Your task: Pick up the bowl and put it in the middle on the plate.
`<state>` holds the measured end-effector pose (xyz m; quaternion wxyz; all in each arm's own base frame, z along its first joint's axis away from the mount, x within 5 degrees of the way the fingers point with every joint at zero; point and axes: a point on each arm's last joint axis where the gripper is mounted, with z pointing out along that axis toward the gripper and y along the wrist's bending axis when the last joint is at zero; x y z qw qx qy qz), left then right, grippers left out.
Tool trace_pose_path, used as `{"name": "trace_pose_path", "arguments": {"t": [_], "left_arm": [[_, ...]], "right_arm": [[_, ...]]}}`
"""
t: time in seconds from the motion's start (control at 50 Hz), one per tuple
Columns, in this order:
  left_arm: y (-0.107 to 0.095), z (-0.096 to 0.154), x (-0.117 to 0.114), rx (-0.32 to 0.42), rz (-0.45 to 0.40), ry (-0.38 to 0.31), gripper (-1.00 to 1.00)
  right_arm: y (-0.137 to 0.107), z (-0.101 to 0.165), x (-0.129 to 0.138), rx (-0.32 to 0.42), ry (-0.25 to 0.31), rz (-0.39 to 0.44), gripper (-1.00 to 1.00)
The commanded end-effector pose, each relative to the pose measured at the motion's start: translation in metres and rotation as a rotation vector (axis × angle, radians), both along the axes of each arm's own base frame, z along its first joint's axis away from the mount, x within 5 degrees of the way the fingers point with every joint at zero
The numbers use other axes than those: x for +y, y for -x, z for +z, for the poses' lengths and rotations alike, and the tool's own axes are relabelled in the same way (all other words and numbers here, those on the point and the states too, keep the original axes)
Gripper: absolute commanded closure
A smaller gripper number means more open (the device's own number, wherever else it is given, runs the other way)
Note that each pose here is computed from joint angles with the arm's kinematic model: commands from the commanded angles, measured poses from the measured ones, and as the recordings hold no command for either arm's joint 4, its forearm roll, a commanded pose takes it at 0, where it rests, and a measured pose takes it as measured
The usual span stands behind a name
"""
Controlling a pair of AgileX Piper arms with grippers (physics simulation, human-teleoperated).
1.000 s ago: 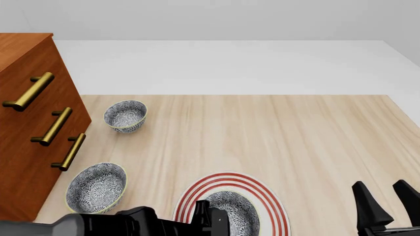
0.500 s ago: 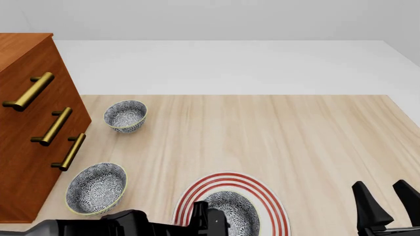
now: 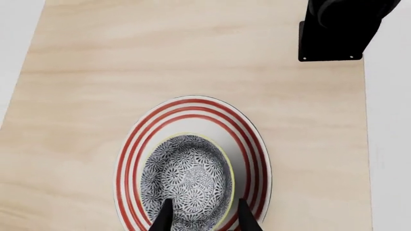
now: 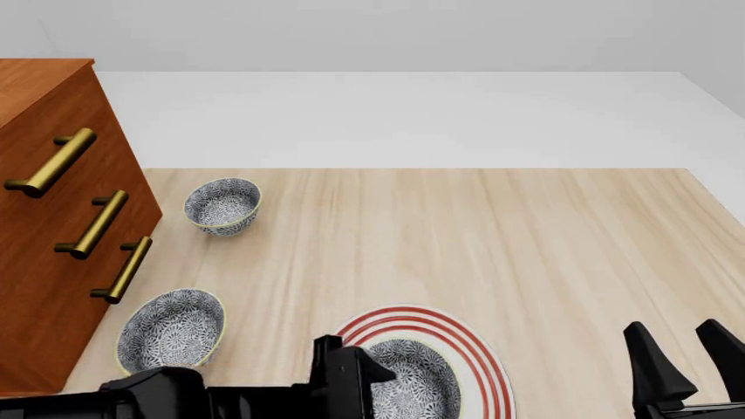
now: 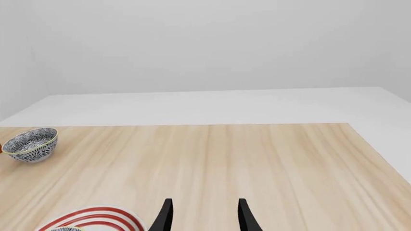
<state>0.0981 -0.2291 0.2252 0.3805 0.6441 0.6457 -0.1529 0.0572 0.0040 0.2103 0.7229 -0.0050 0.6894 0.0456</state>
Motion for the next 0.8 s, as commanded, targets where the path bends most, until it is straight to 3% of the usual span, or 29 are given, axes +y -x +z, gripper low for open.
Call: {"name": "trace_pose_path", "arguments": {"t": [0.02,0.06,0.1,0.46,0.54,0.66,0.8], "left_arm": [[0.001,0.010,0.016,-0.017,0.032,0.069,-1.00],[-0.001,0.011,0.026,-0.050,0.043,0.090,-1.00],[0.000,0.012,0.024,-0.025,0.057,0.099,-1.00],[-0.001,0.015,0.051,-0.044,0.123,0.152,-1.00],[-0.003,0.020,0.065,-0.045,0.181,0.189,-1.00],[-0.001,0.012,0.074,-0.037,0.206,0.197,-1.00],[0.004,0.005,0.101,-0.022,0.301,0.236,-1.00]], "right_arm": [[0.000,0.000,0.000,0.001,0.000,-0.001,-1.00],[0.000,0.000,0.000,0.002,0.001,-0.001,-1.00],[-0.001,0.000,0.000,0.004,0.003,0.001,-1.00],[-0.001,0.000,0.000,0.006,0.005,-0.003,-1.00],[-0.001,0.000,0.000,0.007,0.006,-0.007,-1.00],[-0.001,0.000,0.000,0.007,0.004,-0.010,-1.00],[-0.001,0.000,0.000,0.007,0.004,-0.008,-1.00]]}}
